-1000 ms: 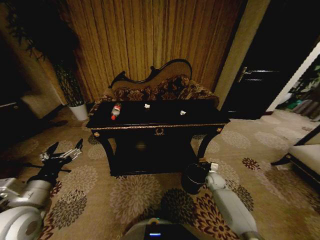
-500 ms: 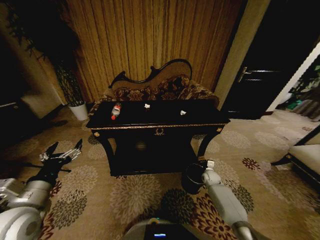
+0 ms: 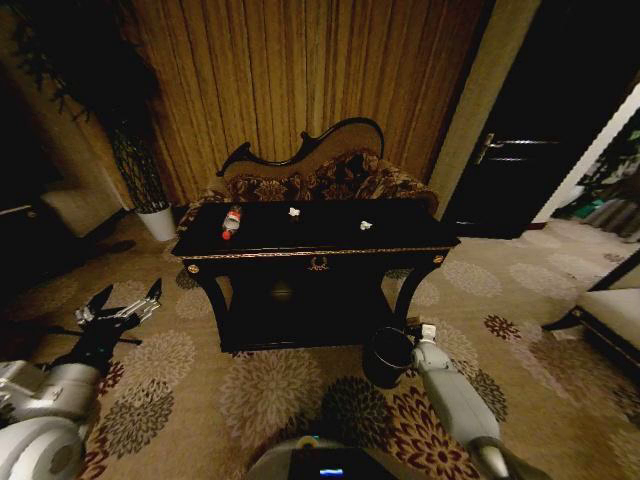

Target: Move to the front of the table and place the trash on the table into the trash bin.

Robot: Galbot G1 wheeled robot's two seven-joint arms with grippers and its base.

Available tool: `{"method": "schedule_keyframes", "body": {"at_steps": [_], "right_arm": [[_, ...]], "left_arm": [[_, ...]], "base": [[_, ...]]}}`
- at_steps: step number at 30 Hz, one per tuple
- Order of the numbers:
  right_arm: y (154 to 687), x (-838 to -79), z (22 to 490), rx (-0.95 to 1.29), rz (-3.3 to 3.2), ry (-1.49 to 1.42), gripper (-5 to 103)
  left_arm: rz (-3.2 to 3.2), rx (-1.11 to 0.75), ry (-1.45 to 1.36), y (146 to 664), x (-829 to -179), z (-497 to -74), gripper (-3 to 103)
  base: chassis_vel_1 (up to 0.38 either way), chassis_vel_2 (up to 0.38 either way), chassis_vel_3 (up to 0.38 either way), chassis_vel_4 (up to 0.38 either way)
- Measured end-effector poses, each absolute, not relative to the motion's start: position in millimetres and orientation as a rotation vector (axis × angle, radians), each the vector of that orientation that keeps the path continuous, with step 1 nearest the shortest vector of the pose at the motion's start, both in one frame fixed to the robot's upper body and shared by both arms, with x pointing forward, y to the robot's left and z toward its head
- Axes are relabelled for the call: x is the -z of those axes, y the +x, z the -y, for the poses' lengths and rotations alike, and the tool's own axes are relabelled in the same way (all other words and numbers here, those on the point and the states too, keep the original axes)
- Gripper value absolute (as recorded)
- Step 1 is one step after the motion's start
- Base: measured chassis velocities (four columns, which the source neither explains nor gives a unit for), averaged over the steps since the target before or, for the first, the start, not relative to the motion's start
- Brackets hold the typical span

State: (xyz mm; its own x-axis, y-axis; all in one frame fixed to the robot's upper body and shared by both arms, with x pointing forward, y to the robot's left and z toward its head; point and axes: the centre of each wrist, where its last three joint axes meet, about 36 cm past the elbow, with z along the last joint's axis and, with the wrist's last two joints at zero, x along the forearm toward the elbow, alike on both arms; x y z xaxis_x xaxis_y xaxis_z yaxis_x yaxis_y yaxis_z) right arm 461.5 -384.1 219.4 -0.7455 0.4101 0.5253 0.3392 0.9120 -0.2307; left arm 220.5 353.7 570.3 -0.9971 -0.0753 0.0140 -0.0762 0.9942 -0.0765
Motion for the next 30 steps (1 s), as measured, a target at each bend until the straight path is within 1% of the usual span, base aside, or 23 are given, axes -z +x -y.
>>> {"method": "schedule_keyframes", "body": {"at_steps": [1, 3, 5, 6, 9, 10, 11, 12, 14, 16, 17, 18, 19, 20, 24, 26, 27, 30], "right_arm": [[461.6, -219.3, 383.6, -0.168, 2.481, -0.535, 12], [461.6, -219.3, 383.6, -0.170, 2.481, -0.536, 12], [462.2, -219.6, 384.0, -0.173, 2.481, -0.542, 23], [462.2, -219.6, 384.0, -0.173, 2.481, -0.542, 23], [463.4, -220.8, 384.3, -0.173, 2.481, -0.553, 38], [463.4, -220.8, 384.3, -0.173, 2.481, -0.553, 38], [463.7, -221.3, 384.0, -0.172, 2.483, -0.553, 44], [463.7, -221.3, 384.0, -0.172, 2.483, -0.553, 44], [465.0, -222.2, 382.2, -0.172, 2.486, -0.550, 55], [465.2, -222.3, 381.9, -0.172, 2.487, -0.549, 55], [465.5, -222.2, 381.3, -0.172, 2.487, -0.548, 66], [465.6, -222.2, 381.2, -0.172, 2.487, -0.548, 66], [465.5, -222.1, 381.2, -0.173, 2.487, -0.548, 71], [465.5, -222.1, 381.2, -0.173, 2.487, -0.548, 71], [465.1, -222.5, 383.2, -0.179, 2.486, -0.547, 93], [464.9, -222.9, 384.5, -0.184, 2.486, -0.546, 93], [464.8, -223.1, 385.5, -0.187, 2.486, -0.545, 97], [465.1, -223.0, 387.8, -0.192, 2.482, -0.547, 99]], "left_arm": [[3.128, -0.119, 0.118, 220.4, -570.2, -353.7, 100], [3.130, -0.118, 0.118, 220.3, -570.1, -353.8, 100], [3.132, -0.114, 0.120, 219.5, -569.8, -354.2, 100], [3.132, -0.114, 0.120, 219.5, -569.8, -354.2, 100], [3.133, -0.110, 0.120, 219.1, -569.7, -354.4, 100], [3.133, -0.110, 0.120, 219.1, -569.7, -354.4, 100], [3.133, -0.109, 0.119, 219.1, -569.8, -354.4, 100], [3.133, -0.109, 0.119, 219.1, -569.8, -354.4, 100], [3.136, -0.106, 0.115, 219.8, -570.3, -354.3, 100], [3.137, -0.105, 0.113, 219.9, -570.5, -354.4, 100], [3.138, -0.102, 0.112, 220.1, -570.8, -354.5, 100], [3.140, -0.098, 0.113, 220.2, -571.3, -354.8, 100], [3.140, -0.096, 0.113, 220.2, -571.5, -355.0, 100], [3.140, -0.096, 0.113, 220.2, -571.5, -355.0, 100], [3.142, -0.096, 0.113, 220.2, -571.5, -355.1, 100], [3.142, -0.096, 0.113, 220.3, -571.5, -355.0, 100], [3.143, -0.097, 0.113, 220.3, -571.4, -354.9, 100], [3.144, -0.100, 0.114, 220.2, -571.2, -354.8, 100]], "base": [[0.000, 0.000, 0.000, 0.000], [0.000, 0.000, 0.000, 0.000], [0.000, 0.000, 0.000, 0.000], [0.000, 0.000, 0.000, 0.000], [0.000, 0.000, 0.000, 0.000], [0.000, 0.000, 0.000, 0.000], [0.000, 0.000, 0.000, 0.000], [0.000, 0.000, 0.000, 0.000], [0.000, 0.000, 0.000, 0.000], [0.000, 0.000, 0.000, 0.000], [0.000, 0.000, 0.000, 0.000], [0.000, 0.000, 0.000, 0.000], [0.000, 0.000, 0.000, 0.000], [0.000, 0.000, 0.000, 0.000], [0.000, 0.000, 0.000, 0.000], [0.000, 0.000, 0.000, 0.000], [0.000, 0.000, 0.000, 0.000], [0.000, 0.000, 0.000, 0.000]]}}
